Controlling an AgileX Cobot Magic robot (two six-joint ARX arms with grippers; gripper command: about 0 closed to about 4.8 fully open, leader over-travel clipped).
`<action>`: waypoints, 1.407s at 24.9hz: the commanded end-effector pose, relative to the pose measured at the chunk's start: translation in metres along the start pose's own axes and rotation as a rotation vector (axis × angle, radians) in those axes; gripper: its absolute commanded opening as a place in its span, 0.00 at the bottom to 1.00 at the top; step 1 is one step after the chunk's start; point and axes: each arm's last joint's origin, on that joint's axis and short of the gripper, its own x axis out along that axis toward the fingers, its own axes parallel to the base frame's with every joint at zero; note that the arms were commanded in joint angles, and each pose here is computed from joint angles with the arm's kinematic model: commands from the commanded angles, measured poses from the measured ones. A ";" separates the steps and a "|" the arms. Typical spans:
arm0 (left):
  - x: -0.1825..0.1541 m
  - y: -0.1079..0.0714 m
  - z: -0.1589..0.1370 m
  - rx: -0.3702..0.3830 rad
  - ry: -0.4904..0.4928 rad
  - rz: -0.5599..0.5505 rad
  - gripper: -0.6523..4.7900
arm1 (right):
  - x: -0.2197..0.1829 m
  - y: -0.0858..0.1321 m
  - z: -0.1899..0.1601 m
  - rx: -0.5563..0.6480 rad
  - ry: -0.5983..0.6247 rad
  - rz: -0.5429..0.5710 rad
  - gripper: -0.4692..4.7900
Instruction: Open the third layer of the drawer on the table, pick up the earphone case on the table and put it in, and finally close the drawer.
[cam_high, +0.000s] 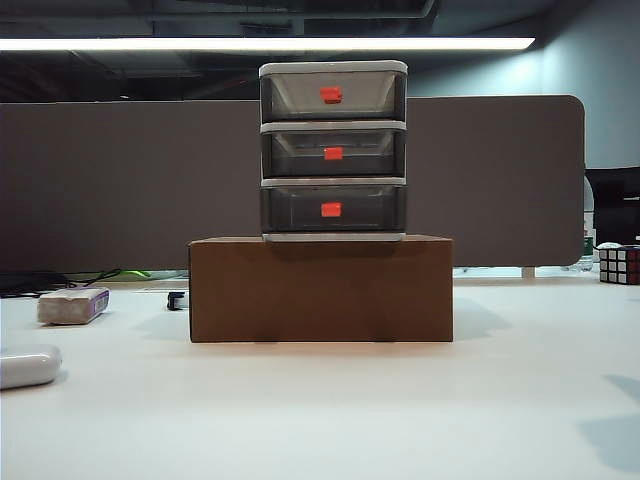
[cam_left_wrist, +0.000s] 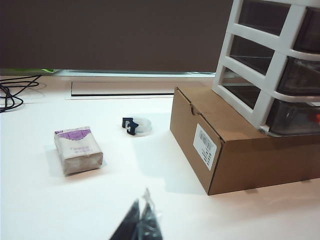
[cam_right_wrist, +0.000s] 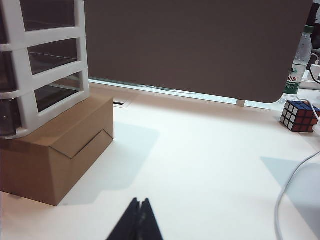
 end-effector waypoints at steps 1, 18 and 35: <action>0.000 0.000 0.002 0.007 -0.009 -0.003 0.11 | 0.000 0.000 -0.001 0.001 -0.003 0.002 0.08; 0.003 -0.022 0.001 -0.352 0.061 -0.272 0.11 | -0.002 0.014 0.001 0.333 0.010 0.399 0.08; 0.001 -0.075 0.005 -0.321 -0.022 -0.246 0.24 | -0.004 0.027 0.013 0.447 -0.030 0.540 0.08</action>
